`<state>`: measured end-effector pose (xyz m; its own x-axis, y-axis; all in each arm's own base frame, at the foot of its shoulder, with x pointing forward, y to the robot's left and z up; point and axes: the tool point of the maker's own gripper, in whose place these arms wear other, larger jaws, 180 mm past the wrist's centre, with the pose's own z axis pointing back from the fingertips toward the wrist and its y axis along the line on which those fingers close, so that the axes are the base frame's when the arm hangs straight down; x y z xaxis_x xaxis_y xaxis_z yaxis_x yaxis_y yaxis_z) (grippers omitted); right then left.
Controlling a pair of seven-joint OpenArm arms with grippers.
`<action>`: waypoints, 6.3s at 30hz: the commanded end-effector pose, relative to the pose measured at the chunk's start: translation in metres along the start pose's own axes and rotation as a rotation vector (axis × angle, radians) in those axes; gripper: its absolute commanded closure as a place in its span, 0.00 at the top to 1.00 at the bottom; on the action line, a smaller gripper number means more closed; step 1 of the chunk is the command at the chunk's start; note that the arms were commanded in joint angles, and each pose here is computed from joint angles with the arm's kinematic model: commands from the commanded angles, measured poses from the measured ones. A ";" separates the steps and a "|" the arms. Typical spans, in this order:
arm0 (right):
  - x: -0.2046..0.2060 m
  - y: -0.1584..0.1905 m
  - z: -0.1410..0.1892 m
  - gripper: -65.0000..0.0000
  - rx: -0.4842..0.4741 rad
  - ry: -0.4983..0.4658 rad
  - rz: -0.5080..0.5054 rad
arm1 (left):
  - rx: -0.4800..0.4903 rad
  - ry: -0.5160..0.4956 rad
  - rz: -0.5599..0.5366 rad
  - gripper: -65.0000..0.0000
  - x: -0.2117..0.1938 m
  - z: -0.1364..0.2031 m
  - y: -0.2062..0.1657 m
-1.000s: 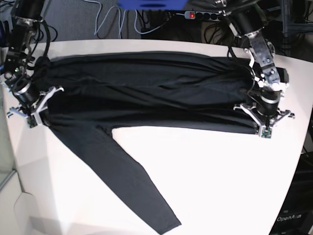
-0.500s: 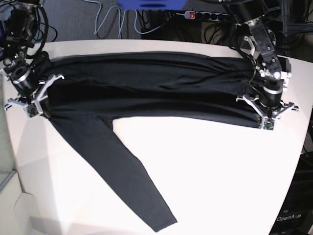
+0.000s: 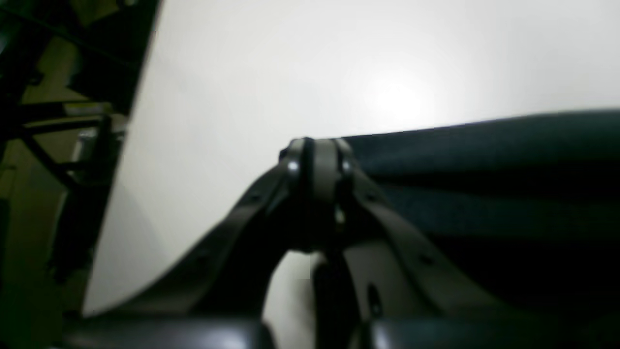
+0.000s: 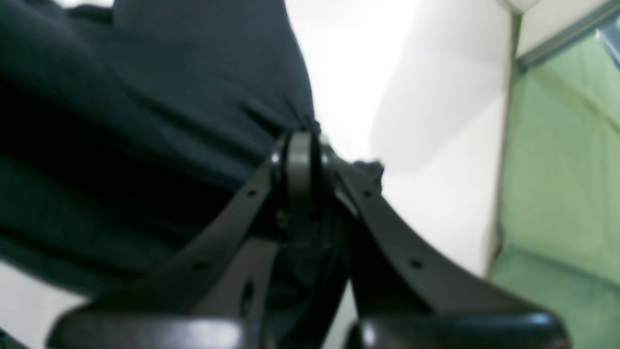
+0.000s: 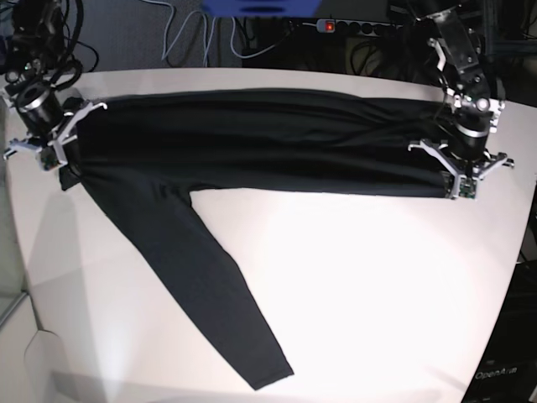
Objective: Fold the T-shirt properly
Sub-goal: 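Drag the folded shirt toward the arms with both grippers, then open both grippers and release the folded shirt, then move the right gripper to the hanging sleeve and grasp its cuff end, then lift the sleeve with the right gripper and pull it toward the shirt body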
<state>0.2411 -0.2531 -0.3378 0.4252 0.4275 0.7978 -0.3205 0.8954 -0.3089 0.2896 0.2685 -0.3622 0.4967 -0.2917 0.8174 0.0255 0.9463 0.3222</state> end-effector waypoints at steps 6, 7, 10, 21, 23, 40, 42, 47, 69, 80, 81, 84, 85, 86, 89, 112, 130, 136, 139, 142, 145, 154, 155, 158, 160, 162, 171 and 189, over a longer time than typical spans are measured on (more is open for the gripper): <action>-0.005 0.001 0.005 0.00 0.004 -0.012 -0.013 | 0.012 -0.023 -0.002 0.00 0.003 0.003 0.004; -0.008 0.002 0.005 0.00 0.009 -0.005 -0.017 | 0.010 -0.017 -0.003 0.00 0.000 0.004 0.004; -0.019 0.003 0.004 0.00 0.013 0.020 -0.037 | 0.008 -0.012 -0.003 0.00 -0.002 0.005 0.003; -0.043 0.007 -0.001 0.00 0.029 0.073 -0.079 | -0.037 0.113 0.014 0.00 -0.054 0.004 -0.006; -0.045 0.007 0.000 0.00 0.030 0.077 -0.079 | -0.041 0.125 0.016 0.00 -0.059 0.004 -0.007; -0.072 0.007 -0.007 0.10 0.031 0.134 -0.141 | -0.042 0.120 0.020 0.00 -0.057 0.000 -0.007; -0.073 0.007 -0.007 0.19 0.030 0.136 -0.142 | -0.040 0.115 0.021 0.00 -0.054 -0.001 -0.006; -0.072 0.006 -0.007 0.30 0.028 0.132 -0.139 | -0.037 0.105 0.025 0.00 -0.051 -0.003 -0.006; -0.053 -0.057 0.000 0.31 -0.152 0.064 -0.165 | 0.007 -0.177 0.128 0.40 -0.014 0.012 -0.012; -0.045 -0.070 -0.003 0.31 -0.180 0.043 -0.167 | 0.050 -0.175 0.157 0.44 -0.020 0.017 0.003; -0.046 -0.074 0.000 0.31 -0.196 0.043 -0.171 | 0.056 -0.183 0.178 0.47 -0.019 0.018 0.005; -0.032 -0.099 0.000 0.31 -0.263 -0.006 -0.186 | 0.071 -0.207 0.235 0.61 -0.019 0.023 0.014; -0.030 -0.106 0.001 0.31 -0.283 -0.016 -0.193 | 0.069 -0.201 0.243 0.64 -0.023 0.024 0.013; -0.028 -0.112 0.002 0.31 -0.302 -0.024 -0.203 | 0.064 -0.191 0.240 0.65 -0.026 0.025 0.012; -0.022 -0.125 -0.001 0.30 -0.331 -0.056 -0.226 | 0.062 -0.188 0.242 0.65 -0.028 0.026 0.010; 0.041 -0.065 -0.165 0.31 -0.018 0.044 -0.065 | 0.056 -0.097 0.251 0.65 -0.064 0.037 0.005; 0.102 -0.022 -0.228 0.31 0.127 -0.004 -0.202 | 0.093 -0.088 0.258 0.65 -0.069 0.044 0.016; 0.109 -0.006 -0.232 0.31 0.153 -0.020 -0.215 | 0.102 -0.089 0.258 0.65 -0.070 0.045 0.019; 0.112 0.000 -0.234 0.31 0.163 -0.025 -0.218 | 0.104 -0.088 0.256 0.65 -0.070 0.045 0.021; 0.115 0.006 -0.235 0.31 0.174 -0.030 -0.224 | 0.121 -0.085 0.258 0.65 -0.072 0.047 0.026; 0.115 0.008 -0.236 0.31 0.176 -0.031 -0.225 | 0.130 -0.083 0.259 0.65 -0.073 0.048 0.029; 0.119 0.011 -0.235 0.31 0.176 -0.086 -0.237 | 0.158 -0.077 0.262 0.65 -0.077 0.053 0.038; 0.114 0.014 -0.235 0.31 0.184 -0.083 -0.246 | 0.158 -0.077 0.262 0.65 -0.077 0.053 0.038; 0.100 0.018 -0.238 0.31 0.204 -0.053 -0.268 | 0.158 -0.077 0.261 0.65 -0.077 0.053 0.039; 0.094 0.020 -0.240 0.31 0.216 -0.040 -0.295 | 0.159 -0.078 0.259 0.65 -0.077 0.053 0.039; 0.097 0.021 -0.242 0.31 0.220 -0.058 -0.305 | 0.158 -0.077 0.261 0.65 -0.077 0.053 0.039; 0.102 0.006 -0.241 0.31 0.199 -0.073 -0.295 | 0.157 -0.073 0.263 0.65 -0.079 0.052 0.038; 0.095 -0.010 -0.239 0.31 0.114 -0.113 -0.312 | 0.155 -0.073 0.265 0.65 -0.079 0.051 0.037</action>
<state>0.4670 -0.1857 -0.4113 0.4949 0.1248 0.8600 -0.2961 0.9546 0.0319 0.2016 0.3151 -0.4025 0.4472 -0.0368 0.8937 -0.2247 0.9625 0.1521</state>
